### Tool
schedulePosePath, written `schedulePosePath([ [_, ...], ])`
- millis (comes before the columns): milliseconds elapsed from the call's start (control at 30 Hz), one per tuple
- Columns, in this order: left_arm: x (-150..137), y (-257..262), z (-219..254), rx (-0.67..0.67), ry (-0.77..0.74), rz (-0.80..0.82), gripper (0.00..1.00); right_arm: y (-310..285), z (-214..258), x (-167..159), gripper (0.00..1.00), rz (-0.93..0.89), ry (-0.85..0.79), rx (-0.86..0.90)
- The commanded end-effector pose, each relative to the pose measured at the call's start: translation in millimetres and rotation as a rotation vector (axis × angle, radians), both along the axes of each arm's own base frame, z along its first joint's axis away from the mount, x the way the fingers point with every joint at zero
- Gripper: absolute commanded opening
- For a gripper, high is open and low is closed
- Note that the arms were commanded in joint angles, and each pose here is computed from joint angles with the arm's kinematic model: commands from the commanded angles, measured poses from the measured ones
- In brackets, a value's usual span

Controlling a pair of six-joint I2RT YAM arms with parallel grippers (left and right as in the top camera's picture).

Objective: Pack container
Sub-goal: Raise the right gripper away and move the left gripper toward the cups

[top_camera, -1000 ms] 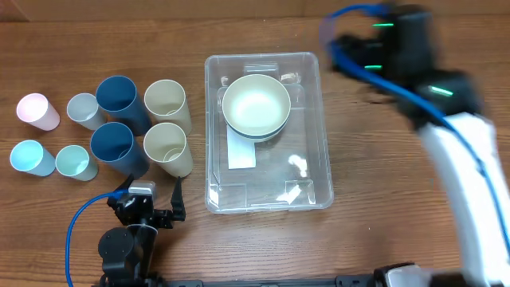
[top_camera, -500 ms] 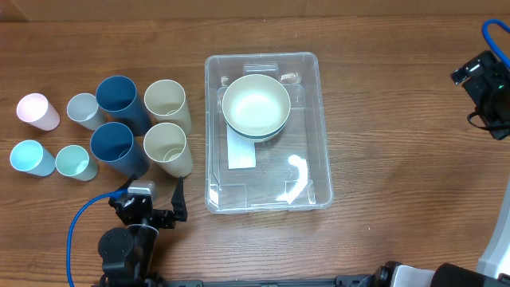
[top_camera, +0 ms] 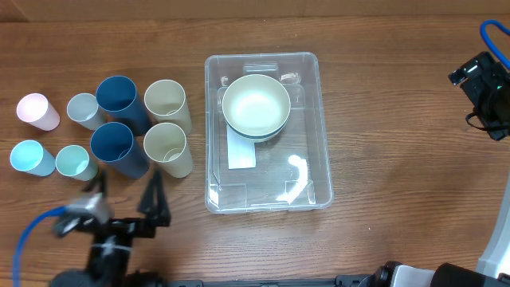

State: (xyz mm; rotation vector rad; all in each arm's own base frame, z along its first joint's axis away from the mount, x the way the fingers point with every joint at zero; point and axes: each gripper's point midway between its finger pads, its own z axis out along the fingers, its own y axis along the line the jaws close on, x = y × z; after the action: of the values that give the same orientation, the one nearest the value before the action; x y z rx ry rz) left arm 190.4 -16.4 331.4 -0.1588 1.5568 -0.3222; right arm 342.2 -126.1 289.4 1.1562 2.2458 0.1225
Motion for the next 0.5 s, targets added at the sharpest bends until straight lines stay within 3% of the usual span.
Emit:
schedulePosePath([
  [0,1.0,32.3,69.9,0.032,-0.025,0.189,1.0,1.7,3.8,-0.2,1.0,-0.002,-0.013,0.0],
  [100,20.8,54.7,95.6,0.14,0.041,0.312,1.0,1.7,3.8,-0.2,1.0,-0.002,-0.013,0.0],
  [267,87.5,99.2,112.7,0.315,0.271,0.523,1.0,1.7,3.8,-0.2,1.0,-0.002,-0.013,0.0],
  [467,164.2,125.2,76.2,0.308,0.535,0.465,1.0,1.7,3.8,-0.2,1.0,-0.002,-0.013,0.0],
])
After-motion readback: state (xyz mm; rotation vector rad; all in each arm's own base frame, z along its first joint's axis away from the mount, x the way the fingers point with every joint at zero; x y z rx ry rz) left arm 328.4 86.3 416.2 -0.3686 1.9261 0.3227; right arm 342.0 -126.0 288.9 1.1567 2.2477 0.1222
